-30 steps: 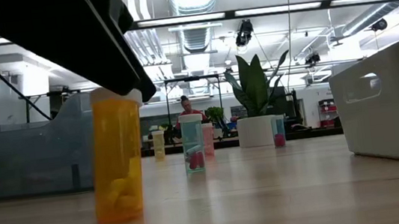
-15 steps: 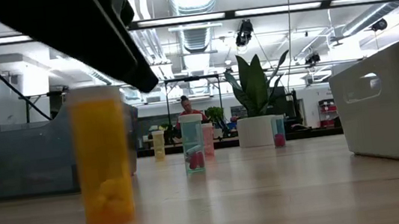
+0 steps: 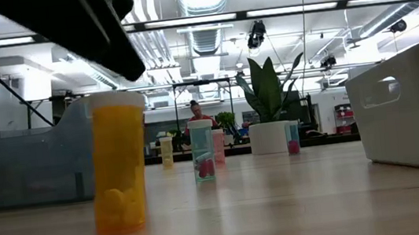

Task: Pick and place medicine bottles into bin by pill shape (circle, oval)
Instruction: Put the right orange tablet bottle into the black bin

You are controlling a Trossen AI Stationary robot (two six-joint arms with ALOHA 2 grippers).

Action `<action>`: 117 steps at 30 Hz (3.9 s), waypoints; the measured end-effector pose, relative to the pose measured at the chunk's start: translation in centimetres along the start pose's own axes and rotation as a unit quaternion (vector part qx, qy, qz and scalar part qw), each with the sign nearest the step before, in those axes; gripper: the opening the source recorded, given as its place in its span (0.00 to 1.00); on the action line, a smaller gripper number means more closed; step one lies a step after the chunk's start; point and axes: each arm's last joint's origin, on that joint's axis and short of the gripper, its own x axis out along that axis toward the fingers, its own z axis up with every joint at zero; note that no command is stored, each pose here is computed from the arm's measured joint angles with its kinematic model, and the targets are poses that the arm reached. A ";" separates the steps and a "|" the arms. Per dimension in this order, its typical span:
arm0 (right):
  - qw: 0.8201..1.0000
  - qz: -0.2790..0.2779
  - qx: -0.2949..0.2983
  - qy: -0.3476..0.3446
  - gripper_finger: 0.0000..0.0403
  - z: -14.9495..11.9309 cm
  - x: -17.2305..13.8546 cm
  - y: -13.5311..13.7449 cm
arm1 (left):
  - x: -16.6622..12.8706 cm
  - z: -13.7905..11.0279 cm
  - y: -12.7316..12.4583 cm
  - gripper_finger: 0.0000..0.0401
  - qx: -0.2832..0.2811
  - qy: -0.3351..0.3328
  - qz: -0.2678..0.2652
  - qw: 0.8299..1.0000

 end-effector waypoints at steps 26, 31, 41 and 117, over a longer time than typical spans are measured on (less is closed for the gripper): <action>1.000 0.000 0.000 0.000 0.33 0.0 0.0 0.0 | 1.4 -1.7 0.4 0.37 -0.001 -0.007 0.006 1.000; 1.000 0.000 0.000 0.000 0.33 0.0 0.0 0.0 | 1.4 -1.6 0.3 0.30 0.005 -0.014 0.003 1.000; 1.000 0.000 0.000 0.000 0.33 0.0 0.0 0.0 | 1.4 -1.6 0.3 0.26 0.006 -0.013 0.003 1.000; 1.000 0.000 0.000 0.000 0.33 0.0 0.0 0.0 | -6.0 -11.5 10.5 0.34 -0.137 -0.005 0.141 0.980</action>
